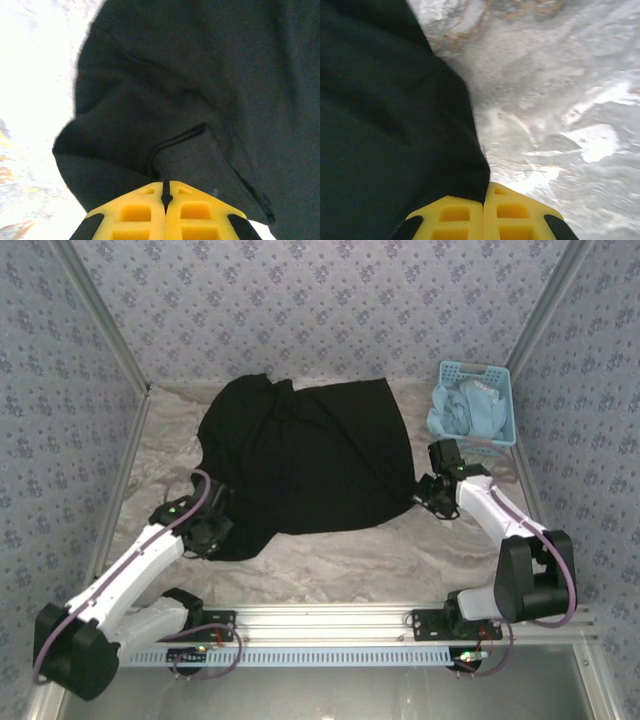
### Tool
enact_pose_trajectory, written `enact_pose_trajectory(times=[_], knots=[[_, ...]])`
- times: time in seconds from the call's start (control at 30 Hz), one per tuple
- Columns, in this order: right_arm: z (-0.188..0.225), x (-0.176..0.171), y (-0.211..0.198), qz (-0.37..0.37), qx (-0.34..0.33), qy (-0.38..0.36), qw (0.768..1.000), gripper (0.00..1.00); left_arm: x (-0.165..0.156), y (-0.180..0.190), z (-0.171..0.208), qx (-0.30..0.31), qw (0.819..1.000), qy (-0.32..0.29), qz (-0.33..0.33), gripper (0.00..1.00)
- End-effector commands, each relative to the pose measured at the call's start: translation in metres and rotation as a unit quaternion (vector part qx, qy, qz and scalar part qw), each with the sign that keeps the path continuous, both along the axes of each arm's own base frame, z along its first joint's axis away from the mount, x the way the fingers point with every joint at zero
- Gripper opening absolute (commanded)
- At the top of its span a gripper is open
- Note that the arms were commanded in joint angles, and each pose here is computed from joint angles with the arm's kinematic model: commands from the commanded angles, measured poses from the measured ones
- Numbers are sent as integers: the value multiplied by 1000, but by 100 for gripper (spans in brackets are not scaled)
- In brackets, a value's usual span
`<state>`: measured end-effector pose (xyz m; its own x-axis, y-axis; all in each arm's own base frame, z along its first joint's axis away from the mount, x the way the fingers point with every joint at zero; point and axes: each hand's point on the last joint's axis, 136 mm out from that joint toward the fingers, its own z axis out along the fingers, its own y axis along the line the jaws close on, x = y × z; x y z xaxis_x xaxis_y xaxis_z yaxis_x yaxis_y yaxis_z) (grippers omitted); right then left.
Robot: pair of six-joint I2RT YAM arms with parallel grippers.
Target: Fold and stack the t-shirts
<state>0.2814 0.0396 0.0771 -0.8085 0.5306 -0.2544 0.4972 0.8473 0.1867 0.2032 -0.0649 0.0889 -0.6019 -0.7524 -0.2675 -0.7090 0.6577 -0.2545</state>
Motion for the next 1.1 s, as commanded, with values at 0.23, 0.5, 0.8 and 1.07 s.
enact_pose_trajectory(times=[0.23, 0.5, 0.8, 1.07], knots=[[5, -85, -27, -5, -62, 76, 995, 0, 0, -5, 8, -19, 1000, -1, 19, 0], [-8, -106, -17, -28, -35, 96, 994, 0, -29, 11, -2, -14, 999, 15, 41, 0], [-20, -115, -32, -73, -59, 106, 990, 0, -58, 12, -16, -14, 997, 71, 24, 0], [-29, -119, -50, -111, -90, 119, 983, 0, -66, 14, -21, -14, 997, 80, 14, 0]])
